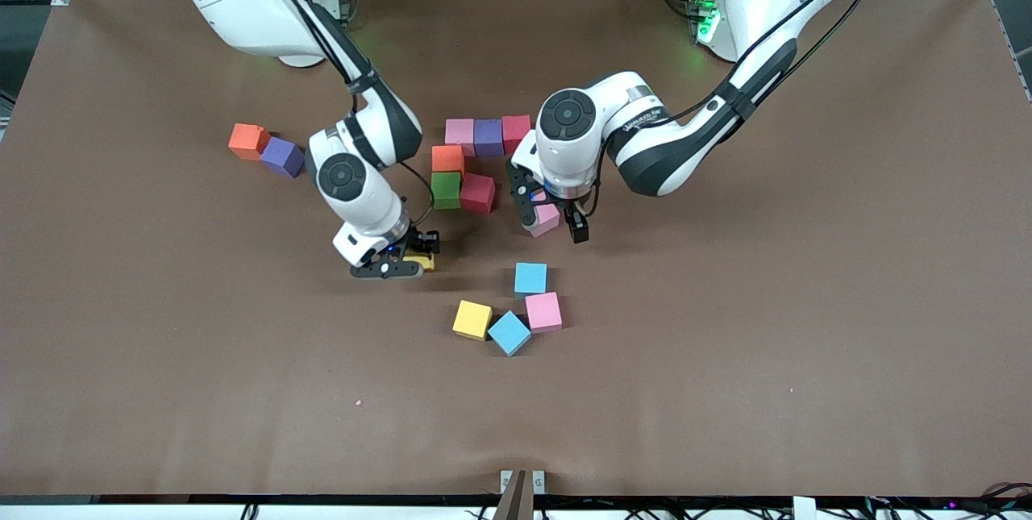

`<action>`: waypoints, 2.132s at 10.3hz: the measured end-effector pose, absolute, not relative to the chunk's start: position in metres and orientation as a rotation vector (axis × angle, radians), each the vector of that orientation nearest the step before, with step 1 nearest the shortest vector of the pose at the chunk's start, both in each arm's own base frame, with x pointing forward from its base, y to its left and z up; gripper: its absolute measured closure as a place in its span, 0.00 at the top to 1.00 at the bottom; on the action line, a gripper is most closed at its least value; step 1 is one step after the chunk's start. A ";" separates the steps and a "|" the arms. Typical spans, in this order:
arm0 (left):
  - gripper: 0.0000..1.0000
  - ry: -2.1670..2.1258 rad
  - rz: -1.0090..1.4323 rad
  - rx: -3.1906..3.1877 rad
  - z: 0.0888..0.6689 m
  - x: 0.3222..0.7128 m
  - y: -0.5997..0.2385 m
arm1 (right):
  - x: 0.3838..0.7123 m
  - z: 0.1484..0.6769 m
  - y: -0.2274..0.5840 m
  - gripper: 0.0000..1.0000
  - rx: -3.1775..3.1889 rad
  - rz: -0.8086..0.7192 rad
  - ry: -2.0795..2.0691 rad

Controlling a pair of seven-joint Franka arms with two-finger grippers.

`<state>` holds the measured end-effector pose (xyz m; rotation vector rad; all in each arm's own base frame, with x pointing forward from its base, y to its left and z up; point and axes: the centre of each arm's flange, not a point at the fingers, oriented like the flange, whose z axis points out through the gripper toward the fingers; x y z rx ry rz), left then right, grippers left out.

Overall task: Arrange 11 blocks into digit 3
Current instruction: 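Carry the yellow cube to the cluster beside the green cube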

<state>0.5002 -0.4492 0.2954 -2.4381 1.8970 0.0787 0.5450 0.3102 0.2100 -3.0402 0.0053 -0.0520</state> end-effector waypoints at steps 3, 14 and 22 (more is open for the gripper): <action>1.00 1.926 0.084 -2.423 0.280 0.500 -0.451 | 0.524 0.213 0.315 0.55 -3.023 -0.067 0.051; 1.00 2.018 0.086 -2.349 0.278 0.492 -0.460 | 0.478 0.205 0.325 0.55 -2.932 -0.181 0.161; 1.00 2.007 0.080 -2.359 0.280 0.497 -0.456 | 0.459 0.203 0.344 0.55 -2.968 -0.276 -0.136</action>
